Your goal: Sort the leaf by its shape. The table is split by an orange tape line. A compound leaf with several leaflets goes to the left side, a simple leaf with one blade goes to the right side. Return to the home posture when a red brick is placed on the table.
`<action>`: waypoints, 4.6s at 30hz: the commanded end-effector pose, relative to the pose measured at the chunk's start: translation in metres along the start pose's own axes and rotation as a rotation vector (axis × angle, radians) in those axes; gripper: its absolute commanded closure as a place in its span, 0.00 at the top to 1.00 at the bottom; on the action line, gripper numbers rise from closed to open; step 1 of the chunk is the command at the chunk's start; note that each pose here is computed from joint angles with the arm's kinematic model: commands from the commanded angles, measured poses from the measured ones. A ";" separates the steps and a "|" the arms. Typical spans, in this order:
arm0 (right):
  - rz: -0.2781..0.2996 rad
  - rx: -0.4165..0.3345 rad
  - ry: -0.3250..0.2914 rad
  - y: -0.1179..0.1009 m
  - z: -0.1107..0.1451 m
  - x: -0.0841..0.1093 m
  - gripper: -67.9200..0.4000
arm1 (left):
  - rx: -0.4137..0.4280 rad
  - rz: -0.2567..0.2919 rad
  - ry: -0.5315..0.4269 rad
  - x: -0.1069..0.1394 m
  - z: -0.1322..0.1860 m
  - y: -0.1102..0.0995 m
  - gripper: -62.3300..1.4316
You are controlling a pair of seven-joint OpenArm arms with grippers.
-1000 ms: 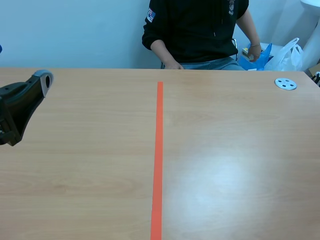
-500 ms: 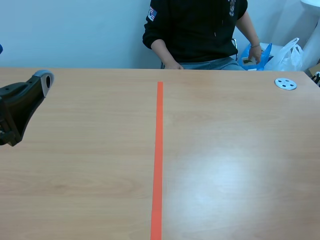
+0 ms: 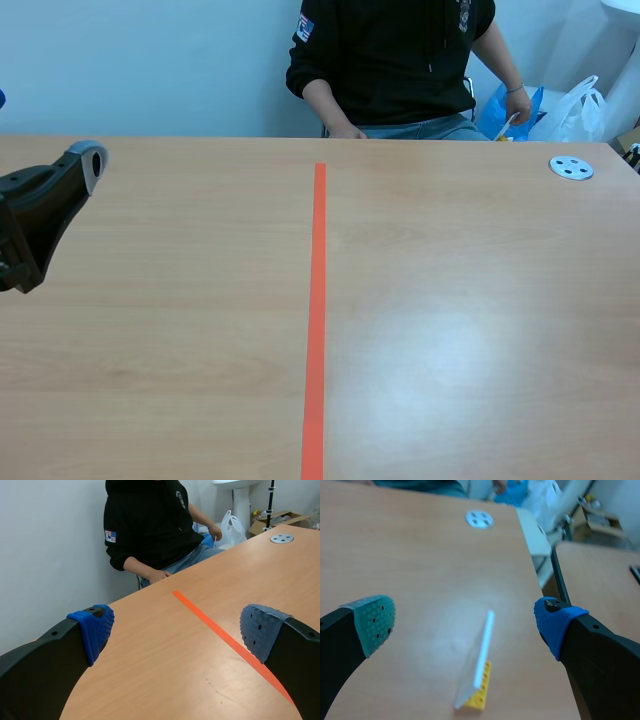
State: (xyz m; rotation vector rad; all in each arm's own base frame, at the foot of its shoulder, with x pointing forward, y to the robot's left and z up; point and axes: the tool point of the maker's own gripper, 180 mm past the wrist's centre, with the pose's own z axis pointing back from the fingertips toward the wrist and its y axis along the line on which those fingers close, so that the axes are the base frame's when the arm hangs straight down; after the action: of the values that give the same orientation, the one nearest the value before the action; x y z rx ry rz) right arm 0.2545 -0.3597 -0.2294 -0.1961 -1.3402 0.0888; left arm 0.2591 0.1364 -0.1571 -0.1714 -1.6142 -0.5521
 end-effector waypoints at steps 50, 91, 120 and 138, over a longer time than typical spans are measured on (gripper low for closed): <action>0.114 0.476 -0.299 0.140 0.016 0.137 0.84 | 0.006 0.009 -0.035 0.009 0.000 0.000 0.87; 0.215 0.524 -0.097 0.142 -0.020 0.092 0.83 | 0.006 0.009 -0.035 0.009 0.000 0.000 0.87; 0.260 1.009 0.148 0.313 -0.089 -0.009 0.83 | 0.006 0.009 -0.035 0.009 0.000 0.000 0.87; 0.308 1.156 0.175 0.401 -0.073 -0.034 0.83 | 0.006 0.009 -0.035 0.009 0.000 0.000 0.87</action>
State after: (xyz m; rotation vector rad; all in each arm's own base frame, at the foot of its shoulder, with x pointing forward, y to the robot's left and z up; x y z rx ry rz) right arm 0.3271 0.0178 -0.3692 0.5559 -0.8556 1.0431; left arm 0.2590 0.1363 -0.1567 -0.1728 -1.6178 -0.5489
